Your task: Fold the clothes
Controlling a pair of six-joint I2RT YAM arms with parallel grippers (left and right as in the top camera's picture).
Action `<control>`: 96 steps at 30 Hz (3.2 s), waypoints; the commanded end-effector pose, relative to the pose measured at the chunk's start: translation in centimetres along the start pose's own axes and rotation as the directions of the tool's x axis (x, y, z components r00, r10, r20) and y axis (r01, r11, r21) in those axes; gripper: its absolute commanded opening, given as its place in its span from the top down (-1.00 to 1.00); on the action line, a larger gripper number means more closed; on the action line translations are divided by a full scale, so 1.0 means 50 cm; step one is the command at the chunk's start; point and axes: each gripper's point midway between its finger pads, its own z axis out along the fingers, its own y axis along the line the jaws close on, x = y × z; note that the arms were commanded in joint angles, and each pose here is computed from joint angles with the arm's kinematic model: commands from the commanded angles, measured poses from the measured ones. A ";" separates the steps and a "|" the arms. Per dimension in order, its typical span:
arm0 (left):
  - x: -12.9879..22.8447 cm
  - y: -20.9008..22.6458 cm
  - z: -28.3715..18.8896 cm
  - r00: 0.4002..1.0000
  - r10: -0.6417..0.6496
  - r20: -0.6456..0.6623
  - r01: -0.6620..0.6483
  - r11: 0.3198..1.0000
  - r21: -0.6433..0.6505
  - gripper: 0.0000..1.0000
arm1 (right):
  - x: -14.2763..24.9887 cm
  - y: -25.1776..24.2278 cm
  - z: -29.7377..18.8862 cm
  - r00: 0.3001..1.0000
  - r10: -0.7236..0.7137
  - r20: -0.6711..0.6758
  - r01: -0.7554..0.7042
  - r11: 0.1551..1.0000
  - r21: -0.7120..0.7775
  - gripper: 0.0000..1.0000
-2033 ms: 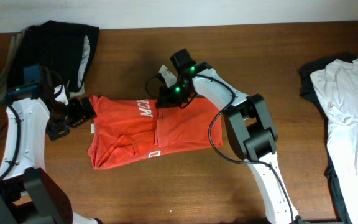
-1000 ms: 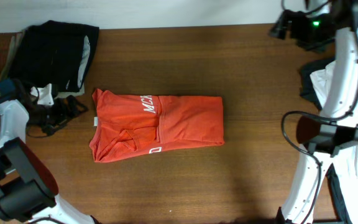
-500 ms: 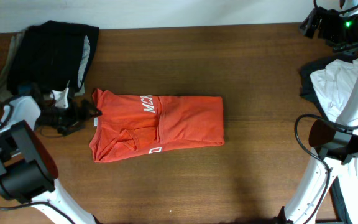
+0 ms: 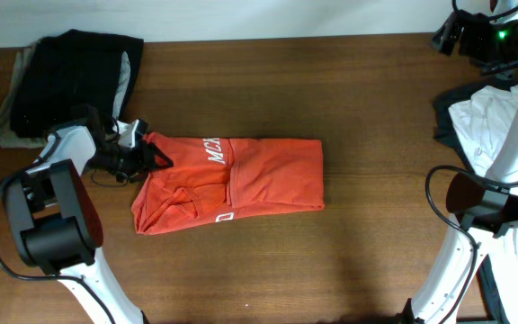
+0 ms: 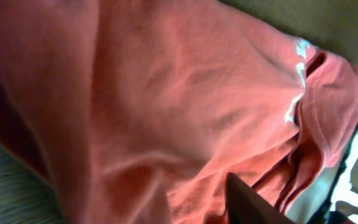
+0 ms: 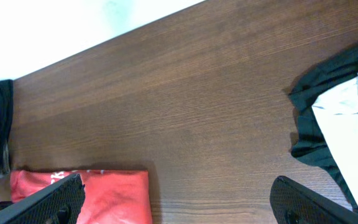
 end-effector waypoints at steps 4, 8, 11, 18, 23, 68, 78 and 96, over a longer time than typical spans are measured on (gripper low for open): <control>0.070 0.095 0.042 0.986 -0.109 -0.127 0.083 0.977 -0.194 0.98 | 0.004 0.012 -0.023 1.000 -0.024 0.011 0.024 1.000 0.005 -0.97; 0.066 0.154 -0.011 0.968 -0.226 -0.107 0.160 0.888 -0.430 0.98 | 0.019 0.001 0.000 0.999 -0.003 -0.038 0.003 1.000 0.008 -0.97; 0.043 0.170 -0.064 0.961 -0.269 -0.063 0.199 0.831 -0.519 0.99 | 0.029 -0.005 0.014 0.998 0.010 -0.068 -0.009 1.000 0.010 -0.97; -0.059 0.089 -0.191 0.973 -0.227 0.034 0.210 0.821 -0.531 0.99 | 0.065 -0.012 0.059 0.986 0.011 -0.167 -0.008 1.000 0.015 -0.97; -0.077 -0.020 -0.218 0.981 -0.192 0.028 0.177 0.827 -0.534 0.98 | 0.108 -0.006 0.118 0.962 -0.015 -0.271 0.018 1.000 0.008 -0.97; -0.036 -0.381 -0.191 0.987 0.152 0.045 -0.098 0.809 -0.579 -0.36 | 0.163 0.030 0.201 0.927 -0.032 -0.373 0.015 0.999 -0.048 -0.97; -0.020 -0.261 -0.204 0.998 0.030 -0.062 -0.054 0.903 -0.427 -0.55 | 0.251 0.268 0.264 0.864 -0.304 -0.401 0.242 0.950 -0.198 -0.97; 0.053 -0.261 0.051 0.944 0.248 -0.217 -0.286 0.944 -0.164 -0.53 | 0.344 0.413 0.355 0.827 -0.372 -0.422 0.306 0.927 -0.217 -0.97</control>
